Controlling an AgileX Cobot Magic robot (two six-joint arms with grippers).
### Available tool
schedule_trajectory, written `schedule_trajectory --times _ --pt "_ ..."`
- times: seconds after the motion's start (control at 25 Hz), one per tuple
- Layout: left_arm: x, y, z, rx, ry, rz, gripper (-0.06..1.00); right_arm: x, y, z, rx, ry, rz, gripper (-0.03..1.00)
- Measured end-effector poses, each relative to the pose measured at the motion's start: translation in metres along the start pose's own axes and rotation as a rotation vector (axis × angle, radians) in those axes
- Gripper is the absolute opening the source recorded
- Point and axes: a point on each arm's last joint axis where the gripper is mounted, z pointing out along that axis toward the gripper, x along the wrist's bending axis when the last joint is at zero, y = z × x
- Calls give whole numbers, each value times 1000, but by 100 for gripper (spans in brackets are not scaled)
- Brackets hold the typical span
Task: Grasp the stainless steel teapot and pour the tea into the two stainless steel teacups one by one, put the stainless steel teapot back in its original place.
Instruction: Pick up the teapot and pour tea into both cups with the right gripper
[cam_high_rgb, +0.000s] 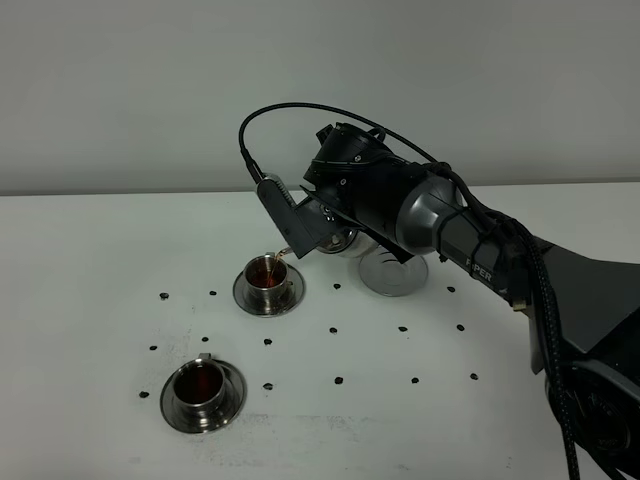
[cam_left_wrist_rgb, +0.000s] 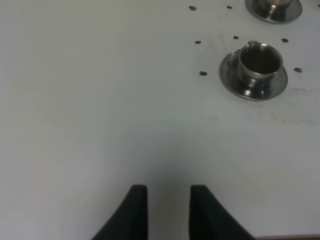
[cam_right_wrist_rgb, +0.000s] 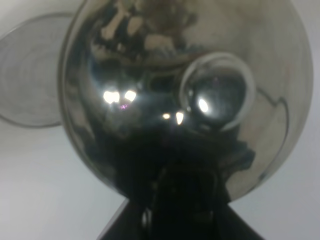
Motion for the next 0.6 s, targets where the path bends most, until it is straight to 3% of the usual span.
schedule_trajectory --times 0.6 --pt "0 0 0 0 0 0 24 -1 -1 0 11 -6 -9 19"
